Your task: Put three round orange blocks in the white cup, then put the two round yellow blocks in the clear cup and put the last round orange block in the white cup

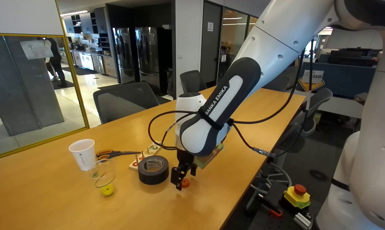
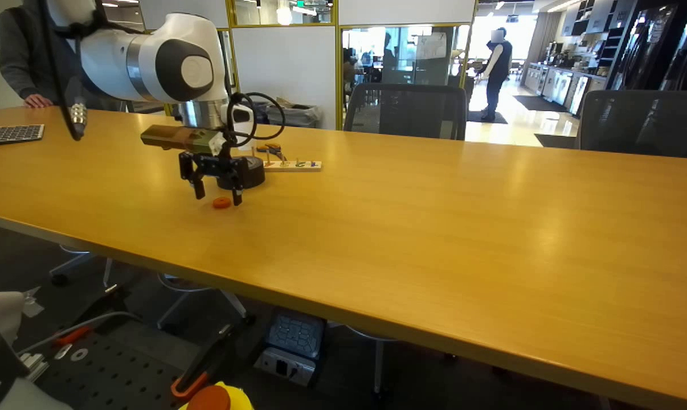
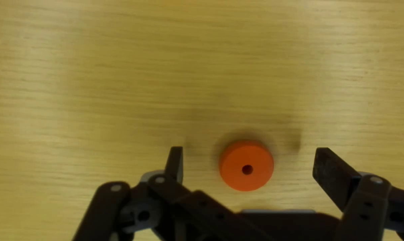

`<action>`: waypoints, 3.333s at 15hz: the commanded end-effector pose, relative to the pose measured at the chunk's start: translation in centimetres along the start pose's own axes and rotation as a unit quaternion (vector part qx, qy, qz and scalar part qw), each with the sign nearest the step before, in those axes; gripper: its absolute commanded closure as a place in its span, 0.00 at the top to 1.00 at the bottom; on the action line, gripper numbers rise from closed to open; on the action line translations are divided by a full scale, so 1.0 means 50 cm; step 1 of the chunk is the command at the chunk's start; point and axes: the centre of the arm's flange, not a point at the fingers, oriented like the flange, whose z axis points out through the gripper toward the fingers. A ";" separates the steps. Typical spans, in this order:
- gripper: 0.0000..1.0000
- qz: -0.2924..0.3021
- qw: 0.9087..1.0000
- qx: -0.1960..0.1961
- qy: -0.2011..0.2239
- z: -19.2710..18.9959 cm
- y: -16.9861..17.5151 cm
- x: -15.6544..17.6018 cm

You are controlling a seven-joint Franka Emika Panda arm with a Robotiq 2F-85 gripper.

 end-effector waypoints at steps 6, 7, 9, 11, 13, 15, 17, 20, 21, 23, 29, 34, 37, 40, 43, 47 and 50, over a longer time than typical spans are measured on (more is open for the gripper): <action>0.74 -0.002 1.000 0.013 0.020 0.007 -0.003 0.005; 0.68 -0.003 1.000 0.012 0.022 0.005 -0.005 0.005; 0.51 -0.004 1.000 0.010 0.029 0.001 -0.008 0.007; 0.35 -0.005 0.999 0.010 0.031 -0.001 -0.009 0.009; 0.20 -0.004 0.999 0.008 0.034 -0.004 -0.009 0.010; 0.22 -0.005 0.999 0.004 0.038 -0.014 -0.010 0.020; 0.22 -0.010 0.999 -0.004 0.050 -0.040 -0.018 0.050; 0.22 -0.029 0.996 -0.026 0.077 -0.106 -0.038 0.120; 0.22 -0.036 0.995 -0.036 0.090 -0.138 -0.051 0.149; 0.22 -0.050 0.991 -0.045 0.117 -0.190 -0.080 0.198; 0.22 -0.095 0.977 -0.016 0.188 -0.282 -0.202 0.338; 0.22 -0.115 0.970 0.004 0.213 -0.272 -0.285 0.436; 0.22 -0.119 0.967 0.006 0.226 -0.266 -0.313 0.493; 0.22 -0.121 0.963 0.011 0.240 -0.267 -0.324 0.538; 0.22 -0.120 0.961 0.017 0.249 -0.260 -0.323 0.582; 0.22 -0.119 0.961 0.021 0.251 -0.244 -0.315 0.629; 0.22 -0.119 0.961 0.022 0.247 -0.233 -0.310 0.656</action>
